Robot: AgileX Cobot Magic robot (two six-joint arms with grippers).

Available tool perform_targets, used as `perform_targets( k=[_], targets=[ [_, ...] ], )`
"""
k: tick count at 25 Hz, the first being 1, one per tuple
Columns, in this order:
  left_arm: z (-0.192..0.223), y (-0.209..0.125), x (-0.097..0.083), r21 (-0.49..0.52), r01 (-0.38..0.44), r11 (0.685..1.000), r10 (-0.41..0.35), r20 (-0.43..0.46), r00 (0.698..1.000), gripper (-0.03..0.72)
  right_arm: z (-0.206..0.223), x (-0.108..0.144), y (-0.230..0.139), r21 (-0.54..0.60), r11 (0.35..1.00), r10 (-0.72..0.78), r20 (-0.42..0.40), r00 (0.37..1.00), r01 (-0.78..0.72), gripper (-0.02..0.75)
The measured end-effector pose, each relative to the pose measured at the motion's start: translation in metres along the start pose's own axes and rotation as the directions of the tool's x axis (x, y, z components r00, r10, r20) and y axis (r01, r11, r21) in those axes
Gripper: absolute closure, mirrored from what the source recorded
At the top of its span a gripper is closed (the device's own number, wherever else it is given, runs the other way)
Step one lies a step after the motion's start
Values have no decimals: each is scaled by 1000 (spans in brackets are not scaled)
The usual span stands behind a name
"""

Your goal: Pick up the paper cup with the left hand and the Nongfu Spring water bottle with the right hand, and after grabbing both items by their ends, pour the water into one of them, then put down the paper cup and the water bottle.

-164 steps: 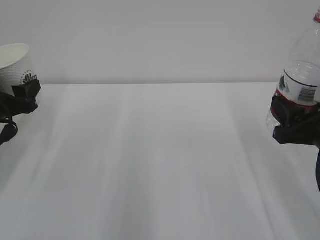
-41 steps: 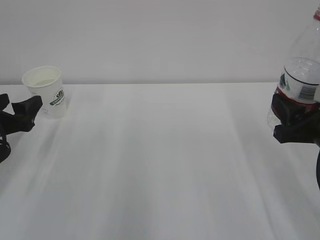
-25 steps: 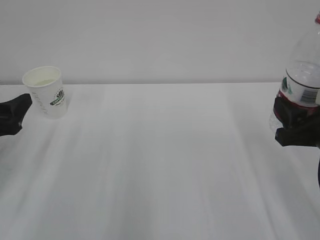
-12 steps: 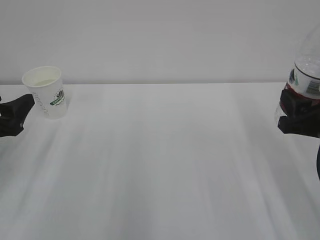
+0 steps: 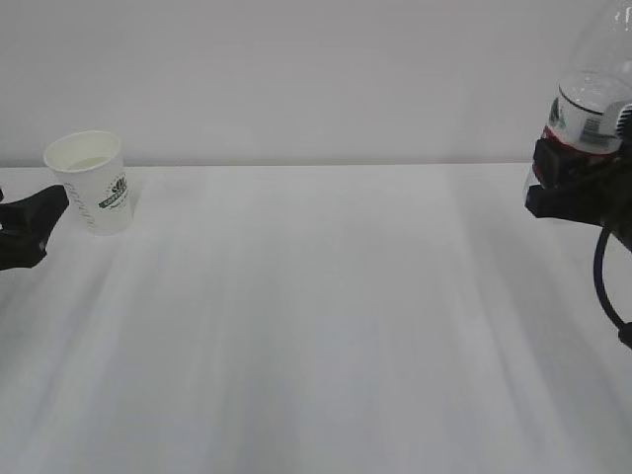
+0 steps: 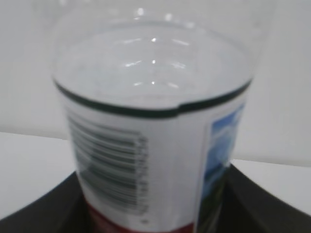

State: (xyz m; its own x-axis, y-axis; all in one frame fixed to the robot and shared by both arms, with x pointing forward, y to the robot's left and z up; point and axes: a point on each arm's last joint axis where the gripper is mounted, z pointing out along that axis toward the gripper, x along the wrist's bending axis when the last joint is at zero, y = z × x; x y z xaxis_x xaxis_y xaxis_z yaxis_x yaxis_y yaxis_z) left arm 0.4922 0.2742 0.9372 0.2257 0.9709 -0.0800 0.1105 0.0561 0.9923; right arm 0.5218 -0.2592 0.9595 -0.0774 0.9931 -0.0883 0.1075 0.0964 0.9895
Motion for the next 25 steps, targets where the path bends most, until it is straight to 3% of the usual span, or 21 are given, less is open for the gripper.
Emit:
perform_targets(
  k=[25],
  targets=[
    [0,-1,-4,6,-11,1000,11,43,999,102,97,13,-49,41,999,-9,1,1000,9,296]
  ],
)
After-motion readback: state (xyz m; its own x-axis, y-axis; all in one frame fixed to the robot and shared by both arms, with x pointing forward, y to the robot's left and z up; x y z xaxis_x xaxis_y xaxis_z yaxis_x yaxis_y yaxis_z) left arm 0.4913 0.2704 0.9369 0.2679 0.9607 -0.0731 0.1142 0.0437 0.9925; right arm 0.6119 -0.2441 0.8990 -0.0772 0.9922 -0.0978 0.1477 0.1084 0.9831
